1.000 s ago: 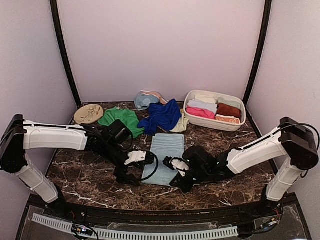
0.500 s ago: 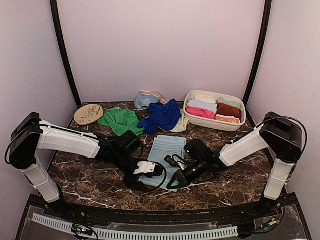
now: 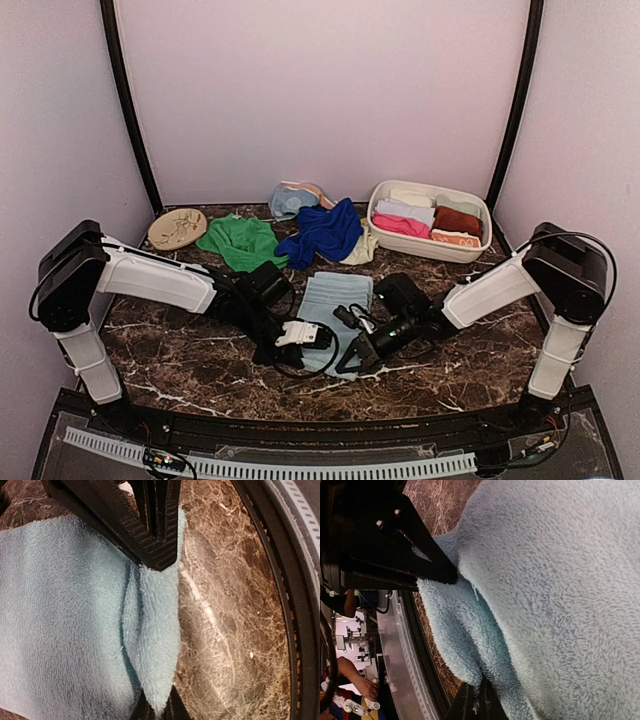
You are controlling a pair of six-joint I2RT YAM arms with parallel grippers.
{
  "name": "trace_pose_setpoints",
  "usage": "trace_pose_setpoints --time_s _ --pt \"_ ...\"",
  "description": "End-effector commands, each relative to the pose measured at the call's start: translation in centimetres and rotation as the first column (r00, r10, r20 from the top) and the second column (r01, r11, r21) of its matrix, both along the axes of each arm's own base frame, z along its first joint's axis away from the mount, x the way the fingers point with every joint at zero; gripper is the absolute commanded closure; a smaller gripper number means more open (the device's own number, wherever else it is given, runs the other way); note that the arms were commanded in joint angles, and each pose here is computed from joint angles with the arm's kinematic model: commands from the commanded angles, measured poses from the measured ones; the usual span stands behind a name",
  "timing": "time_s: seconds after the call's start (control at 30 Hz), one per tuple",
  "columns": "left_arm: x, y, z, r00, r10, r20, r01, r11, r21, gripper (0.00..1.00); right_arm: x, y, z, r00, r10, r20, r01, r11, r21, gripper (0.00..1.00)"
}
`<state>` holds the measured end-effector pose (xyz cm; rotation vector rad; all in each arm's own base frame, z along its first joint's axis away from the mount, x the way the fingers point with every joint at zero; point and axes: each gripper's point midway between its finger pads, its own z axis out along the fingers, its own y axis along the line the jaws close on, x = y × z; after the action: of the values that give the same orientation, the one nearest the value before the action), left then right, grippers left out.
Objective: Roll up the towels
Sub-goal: Roll the towel at the center of the board.
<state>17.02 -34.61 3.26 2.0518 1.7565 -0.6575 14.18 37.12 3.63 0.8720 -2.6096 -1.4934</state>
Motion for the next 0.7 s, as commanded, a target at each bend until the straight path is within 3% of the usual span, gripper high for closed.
trace_pose_setpoints --time_s 0.0,0.1,0.17,0.3,0.57,0.67 --pt "-0.8 0.3 1.5 0.981 0.033 -0.192 -0.036 0.999 -0.012 0.93 2.4 -0.6 1.8 0.977 -0.063 0.202 0.059 0.998 0.025 0.82" --pt "-1.0 0.6 1.6 0.947 0.065 -0.314 -0.067 0.998 0.004 0.93 3.4 -1.4 3.7 0.915 -0.111 0.387 0.089 0.993 0.075 0.66" --pt "-1.2 0.8 1.6 0.921 0.084 -0.381 -0.085 0.996 0.015 0.94 3.5 -2.1 5.9 0.818 -0.155 0.554 0.103 0.987 0.124 0.59" --pt "-1.4 0.5 1.5 0.879 0.104 -0.466 -0.098 0.994 0.037 0.94 2.0 -2.4 7.6 0.63 -0.092 0.771 0.057 0.996 0.072 0.57" --pt "-1.3 0.4 1.0 0.816 0.142 -0.561 -0.113 0.99 0.087 0.95 -2.5 -0.4 5.3 0.431 0.154 0.889 -0.067 0.988 -0.139 0.56" --pt "-1.1 0.5 1.0 0.79 0.15 -0.594 -0.117 0.989 0.094 0.97 -2.7 0.5 4.0 0.356 0.199 0.913 -0.05 0.98 -0.194 0.56"
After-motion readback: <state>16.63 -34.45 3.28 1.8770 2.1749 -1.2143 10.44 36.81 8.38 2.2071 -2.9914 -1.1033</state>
